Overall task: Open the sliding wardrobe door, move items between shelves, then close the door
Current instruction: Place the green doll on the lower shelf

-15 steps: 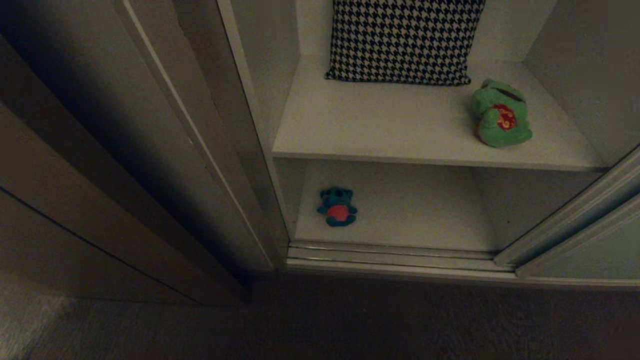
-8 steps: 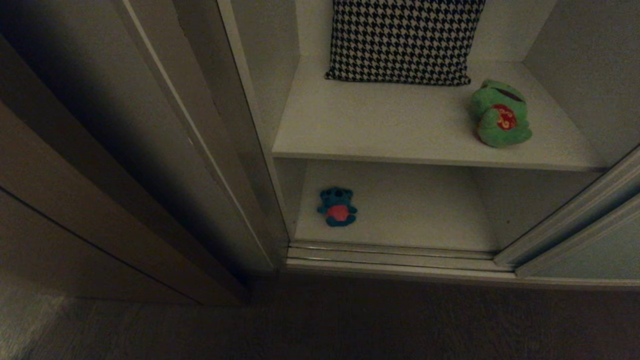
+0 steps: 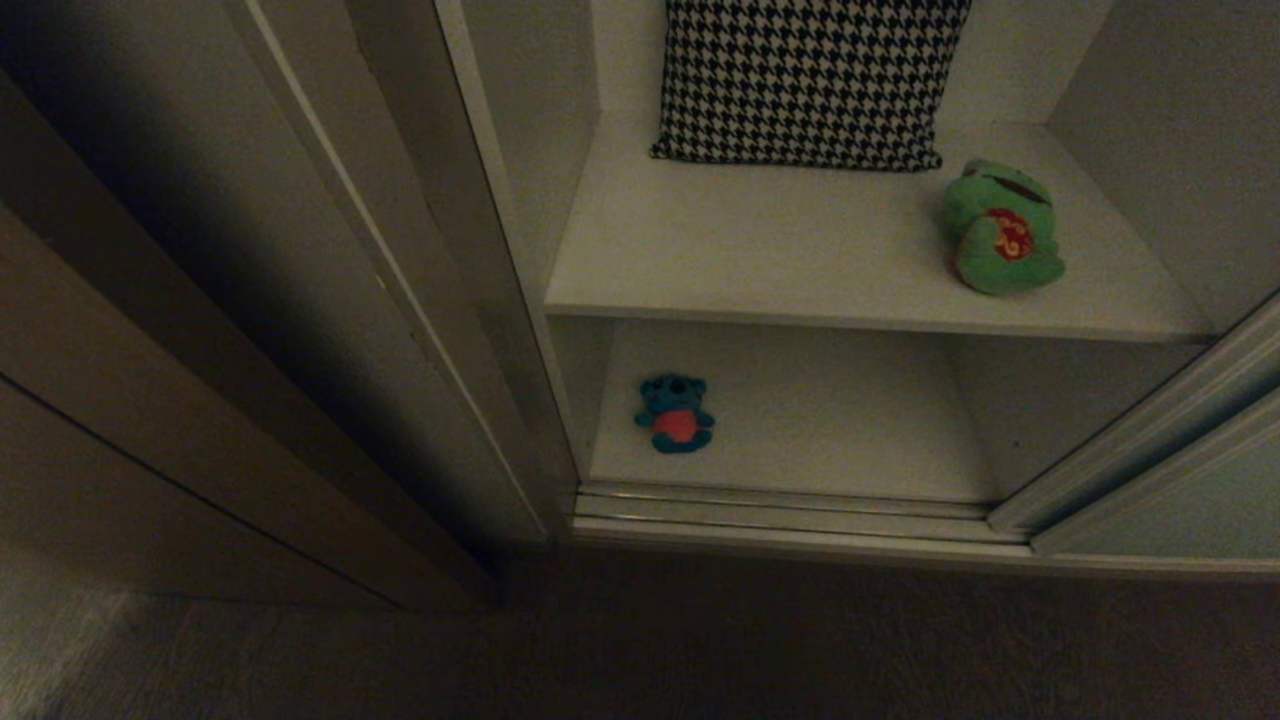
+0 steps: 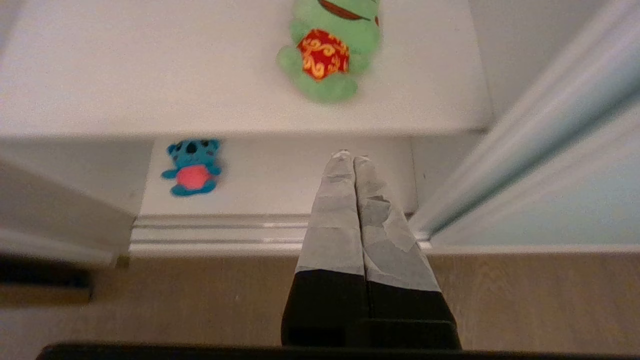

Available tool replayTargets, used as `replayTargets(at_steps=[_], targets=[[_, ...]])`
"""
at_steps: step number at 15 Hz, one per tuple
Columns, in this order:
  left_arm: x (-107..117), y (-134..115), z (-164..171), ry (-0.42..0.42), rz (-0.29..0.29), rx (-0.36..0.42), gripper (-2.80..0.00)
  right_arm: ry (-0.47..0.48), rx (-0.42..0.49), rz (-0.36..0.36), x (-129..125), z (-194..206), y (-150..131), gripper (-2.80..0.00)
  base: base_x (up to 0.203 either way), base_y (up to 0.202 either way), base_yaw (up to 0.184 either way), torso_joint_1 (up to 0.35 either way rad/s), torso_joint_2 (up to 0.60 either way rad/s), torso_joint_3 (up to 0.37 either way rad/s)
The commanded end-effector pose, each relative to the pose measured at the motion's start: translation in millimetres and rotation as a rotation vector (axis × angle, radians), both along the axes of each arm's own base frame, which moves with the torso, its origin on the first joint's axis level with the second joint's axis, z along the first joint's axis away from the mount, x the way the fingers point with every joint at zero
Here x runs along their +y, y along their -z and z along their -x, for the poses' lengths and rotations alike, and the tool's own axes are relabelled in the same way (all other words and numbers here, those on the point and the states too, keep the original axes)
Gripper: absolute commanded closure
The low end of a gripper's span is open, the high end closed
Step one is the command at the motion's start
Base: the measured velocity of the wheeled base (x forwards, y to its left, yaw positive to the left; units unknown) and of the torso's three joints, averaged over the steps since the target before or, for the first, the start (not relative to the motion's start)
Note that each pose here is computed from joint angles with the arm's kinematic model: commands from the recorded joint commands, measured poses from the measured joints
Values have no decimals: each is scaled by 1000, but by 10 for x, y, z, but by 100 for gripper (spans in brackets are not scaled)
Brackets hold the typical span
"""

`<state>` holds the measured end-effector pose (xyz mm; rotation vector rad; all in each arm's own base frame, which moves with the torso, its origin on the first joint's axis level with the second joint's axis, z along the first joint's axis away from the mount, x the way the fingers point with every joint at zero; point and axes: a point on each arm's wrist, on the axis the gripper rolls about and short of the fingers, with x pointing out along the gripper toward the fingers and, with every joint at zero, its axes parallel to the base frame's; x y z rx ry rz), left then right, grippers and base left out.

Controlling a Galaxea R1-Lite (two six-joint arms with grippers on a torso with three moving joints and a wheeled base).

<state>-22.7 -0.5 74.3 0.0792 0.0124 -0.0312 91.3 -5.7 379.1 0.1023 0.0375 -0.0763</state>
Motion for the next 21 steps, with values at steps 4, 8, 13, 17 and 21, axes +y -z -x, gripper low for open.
replayTargets(at_steps=[4,8,13,17,21], targets=[[0,0,-1,-1,0,2,0,76,99,-18,-298,-1266,249,0,0,0,0,0,0,0],[0,0,-1,0,0,2,0,136,118,-25,-605,-1856,517,0,0,0,0,0,0,0],[0,0,-1,0,0,2,0,148,76,-44,-781,-2459,709,-280,0,0,0,0,0,0],[0,0,-1,0,1,2,0,118,78,-113,-773,-2624,789,-280,0,0,0,0,0,0],[0,0,-1,0,0,2,0,14,91,-273,-614,-2730,867,-280,0,0,0,0,0,0]])
